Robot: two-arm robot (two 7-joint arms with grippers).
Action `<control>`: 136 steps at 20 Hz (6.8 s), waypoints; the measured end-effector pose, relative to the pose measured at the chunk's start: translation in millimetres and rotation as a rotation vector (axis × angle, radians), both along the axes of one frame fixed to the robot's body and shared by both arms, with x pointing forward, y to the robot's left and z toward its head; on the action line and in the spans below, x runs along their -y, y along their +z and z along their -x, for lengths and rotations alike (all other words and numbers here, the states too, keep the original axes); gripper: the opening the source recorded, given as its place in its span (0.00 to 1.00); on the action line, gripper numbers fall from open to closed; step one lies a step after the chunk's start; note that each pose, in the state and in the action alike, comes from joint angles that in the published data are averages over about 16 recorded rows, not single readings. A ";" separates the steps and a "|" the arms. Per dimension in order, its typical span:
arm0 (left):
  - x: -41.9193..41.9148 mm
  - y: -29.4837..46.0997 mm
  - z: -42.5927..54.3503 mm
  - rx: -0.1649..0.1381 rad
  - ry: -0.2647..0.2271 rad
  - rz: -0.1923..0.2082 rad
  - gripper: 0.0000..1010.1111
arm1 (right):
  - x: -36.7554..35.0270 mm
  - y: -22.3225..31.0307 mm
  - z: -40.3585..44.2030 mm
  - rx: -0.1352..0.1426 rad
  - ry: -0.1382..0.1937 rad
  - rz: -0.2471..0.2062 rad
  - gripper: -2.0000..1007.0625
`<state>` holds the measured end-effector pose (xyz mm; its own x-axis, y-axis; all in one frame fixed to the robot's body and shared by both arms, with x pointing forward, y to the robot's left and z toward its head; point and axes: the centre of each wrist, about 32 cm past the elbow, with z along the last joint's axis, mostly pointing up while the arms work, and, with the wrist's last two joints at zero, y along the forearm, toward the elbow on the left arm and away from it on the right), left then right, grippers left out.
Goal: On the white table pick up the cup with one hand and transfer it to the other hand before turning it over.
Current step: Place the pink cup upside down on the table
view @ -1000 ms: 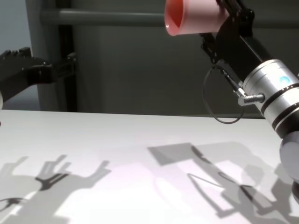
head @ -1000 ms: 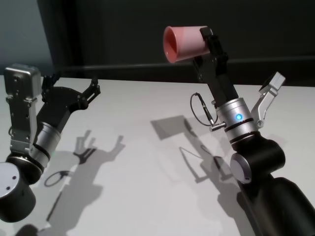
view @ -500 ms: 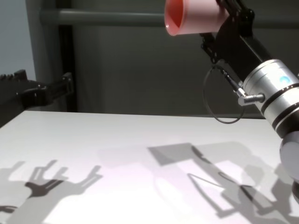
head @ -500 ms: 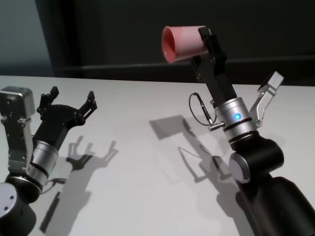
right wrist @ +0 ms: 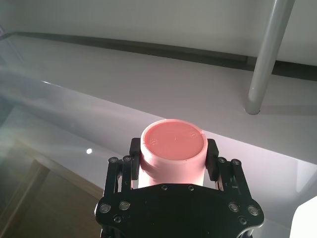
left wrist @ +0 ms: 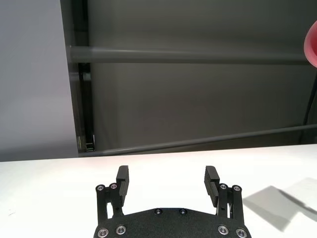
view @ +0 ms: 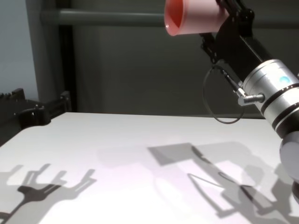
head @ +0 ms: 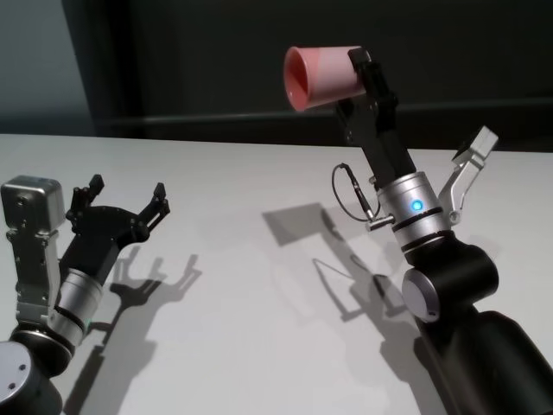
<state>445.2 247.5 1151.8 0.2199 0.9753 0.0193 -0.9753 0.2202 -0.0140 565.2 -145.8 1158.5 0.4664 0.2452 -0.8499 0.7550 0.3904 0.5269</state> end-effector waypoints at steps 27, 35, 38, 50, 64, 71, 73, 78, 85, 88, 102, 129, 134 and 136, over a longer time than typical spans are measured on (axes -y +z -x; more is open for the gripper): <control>-0.9 -1.1 0.3 -0.004 -0.004 -0.013 0.99 | 19.9 15.1 3.8 0.042 -0.041 0.153 0.73; -0.8 -0.7 0.2 -0.004 -0.004 -0.012 0.99 | 31.7 24.1 6.1 0.056 -0.064 0.335 0.73; -0.7 -0.6 0.2 -0.004 -0.004 -0.011 0.99 | 34.3 27.7 6.5 0.063 -0.072 0.427 0.73; -0.7 -0.5 0.2 -0.005 -0.004 -0.011 0.99 | 34.3 41.0 5.1 0.133 -0.083 0.831 0.73; -0.7 -0.5 0.2 -0.005 -0.004 -0.010 0.99 | 22.3 50.9 5.8 0.268 -0.078 1.212 0.73; -0.7 -0.5 0.2 -0.005 -0.004 -0.010 0.99 | 16.4 51.9 8.0 0.327 -0.086 1.369 0.73; -0.7 -0.5 0.2 -0.005 -0.004 -0.010 0.99 | 14.8 51.1 8.6 0.341 -0.085 1.409 0.73; -0.7 -0.5 0.2 -0.005 -0.004 -0.010 0.99 | 11.1 48.1 10.0 0.377 -0.073 1.502 0.73; -0.7 -0.5 0.2 -0.005 -0.004 -0.010 0.99 | 6.4 42.7 10.4 0.420 -0.033 1.583 0.73; -0.7 -0.5 0.2 -0.005 -0.004 -0.010 0.99 | 5.0 40.0 10.2 0.429 -0.016 1.596 0.73; -0.7 -0.5 0.2 -0.005 -0.004 -0.010 0.99 | 3.2 27.5 11.8 0.418 0.026 1.596 0.73; -0.7 -0.5 0.2 -0.005 -0.004 -0.010 0.99 | 1.1 18.7 16.7 0.386 0.051 1.595 0.83; -0.7 -0.5 0.2 -0.005 -0.004 -0.010 0.99 | 1.1 18.9 16.6 0.387 0.050 1.595 0.91; -0.7 -0.5 0.2 -0.005 -0.004 -0.010 0.99 | 1.1 19.0 16.5 0.387 0.050 1.595 0.94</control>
<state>445.0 248.2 1151.2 0.2236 0.9743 0.0284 -0.9746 0.2239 -0.0069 548.7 -146.8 1177.4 0.7177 -0.6912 -0.0848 0.6525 0.7100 -0.2649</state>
